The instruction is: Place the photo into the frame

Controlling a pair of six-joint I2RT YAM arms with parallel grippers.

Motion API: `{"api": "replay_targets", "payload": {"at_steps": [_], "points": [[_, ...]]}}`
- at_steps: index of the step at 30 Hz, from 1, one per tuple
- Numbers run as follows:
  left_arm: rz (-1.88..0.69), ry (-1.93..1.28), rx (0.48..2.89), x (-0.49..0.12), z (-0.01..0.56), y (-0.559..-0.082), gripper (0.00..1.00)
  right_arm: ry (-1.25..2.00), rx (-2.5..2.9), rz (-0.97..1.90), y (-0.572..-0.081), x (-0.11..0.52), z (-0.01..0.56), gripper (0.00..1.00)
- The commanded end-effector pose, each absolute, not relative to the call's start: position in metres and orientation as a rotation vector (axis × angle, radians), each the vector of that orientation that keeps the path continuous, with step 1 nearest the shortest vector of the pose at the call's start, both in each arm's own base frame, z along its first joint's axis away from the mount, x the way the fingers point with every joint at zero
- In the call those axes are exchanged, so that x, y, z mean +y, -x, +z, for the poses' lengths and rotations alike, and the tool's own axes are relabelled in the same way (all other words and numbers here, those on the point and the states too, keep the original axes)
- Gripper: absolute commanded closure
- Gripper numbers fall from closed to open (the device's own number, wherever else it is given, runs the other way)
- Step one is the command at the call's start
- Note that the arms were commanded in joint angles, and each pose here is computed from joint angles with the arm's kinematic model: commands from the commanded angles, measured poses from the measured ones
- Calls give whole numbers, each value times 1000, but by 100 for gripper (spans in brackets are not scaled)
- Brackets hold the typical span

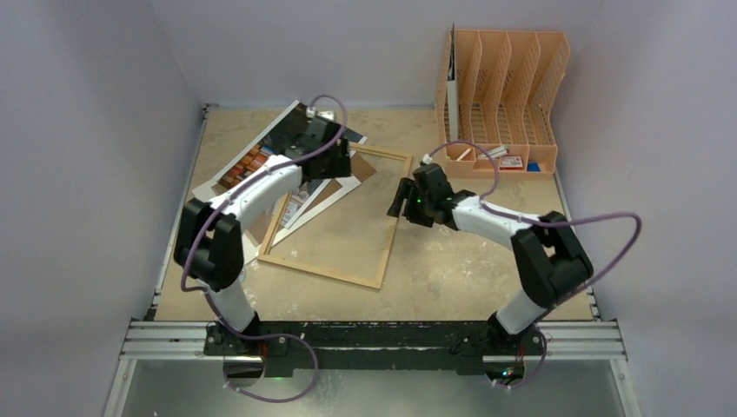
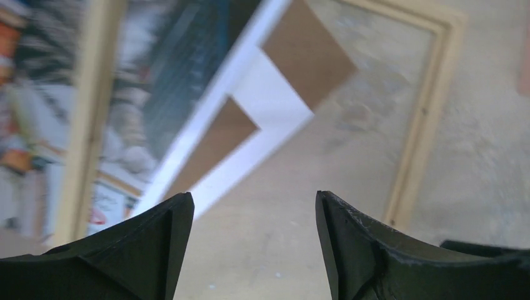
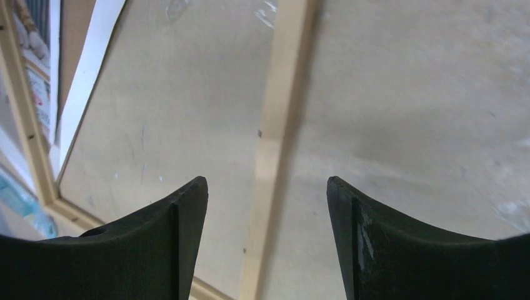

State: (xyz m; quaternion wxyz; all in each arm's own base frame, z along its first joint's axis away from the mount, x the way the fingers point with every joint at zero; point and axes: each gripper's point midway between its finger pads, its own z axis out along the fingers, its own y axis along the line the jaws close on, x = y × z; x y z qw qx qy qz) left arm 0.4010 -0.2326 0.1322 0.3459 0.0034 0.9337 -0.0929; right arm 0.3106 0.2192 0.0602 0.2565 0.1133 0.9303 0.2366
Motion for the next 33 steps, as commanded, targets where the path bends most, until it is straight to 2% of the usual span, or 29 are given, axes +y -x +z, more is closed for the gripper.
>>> {"api": "replay_targets", "payload": {"at_steps": [1, 8, 13, 22, 33], "points": [[-82, 83, 2373, -165, 151, -409, 25, -247, 2545, 387, -329, 230, 48, 28], [-30, 224, 2360, -112, 160, -416, 25, -154, 2601, 130, -334, 245, 22, 29], [-32, 278, 2361, -92, 158, -418, 25, -170, 2616, -2, -326, 232, 13, 33], [-44, 315, 2374, -81, 146, -426, 25, -104, 2638, -102, -296, 196, 13, 45], [-98, 333, 2400, -83, 131, -432, 26, -80, 2720, -13, -273, 142, 11, 60]]}}
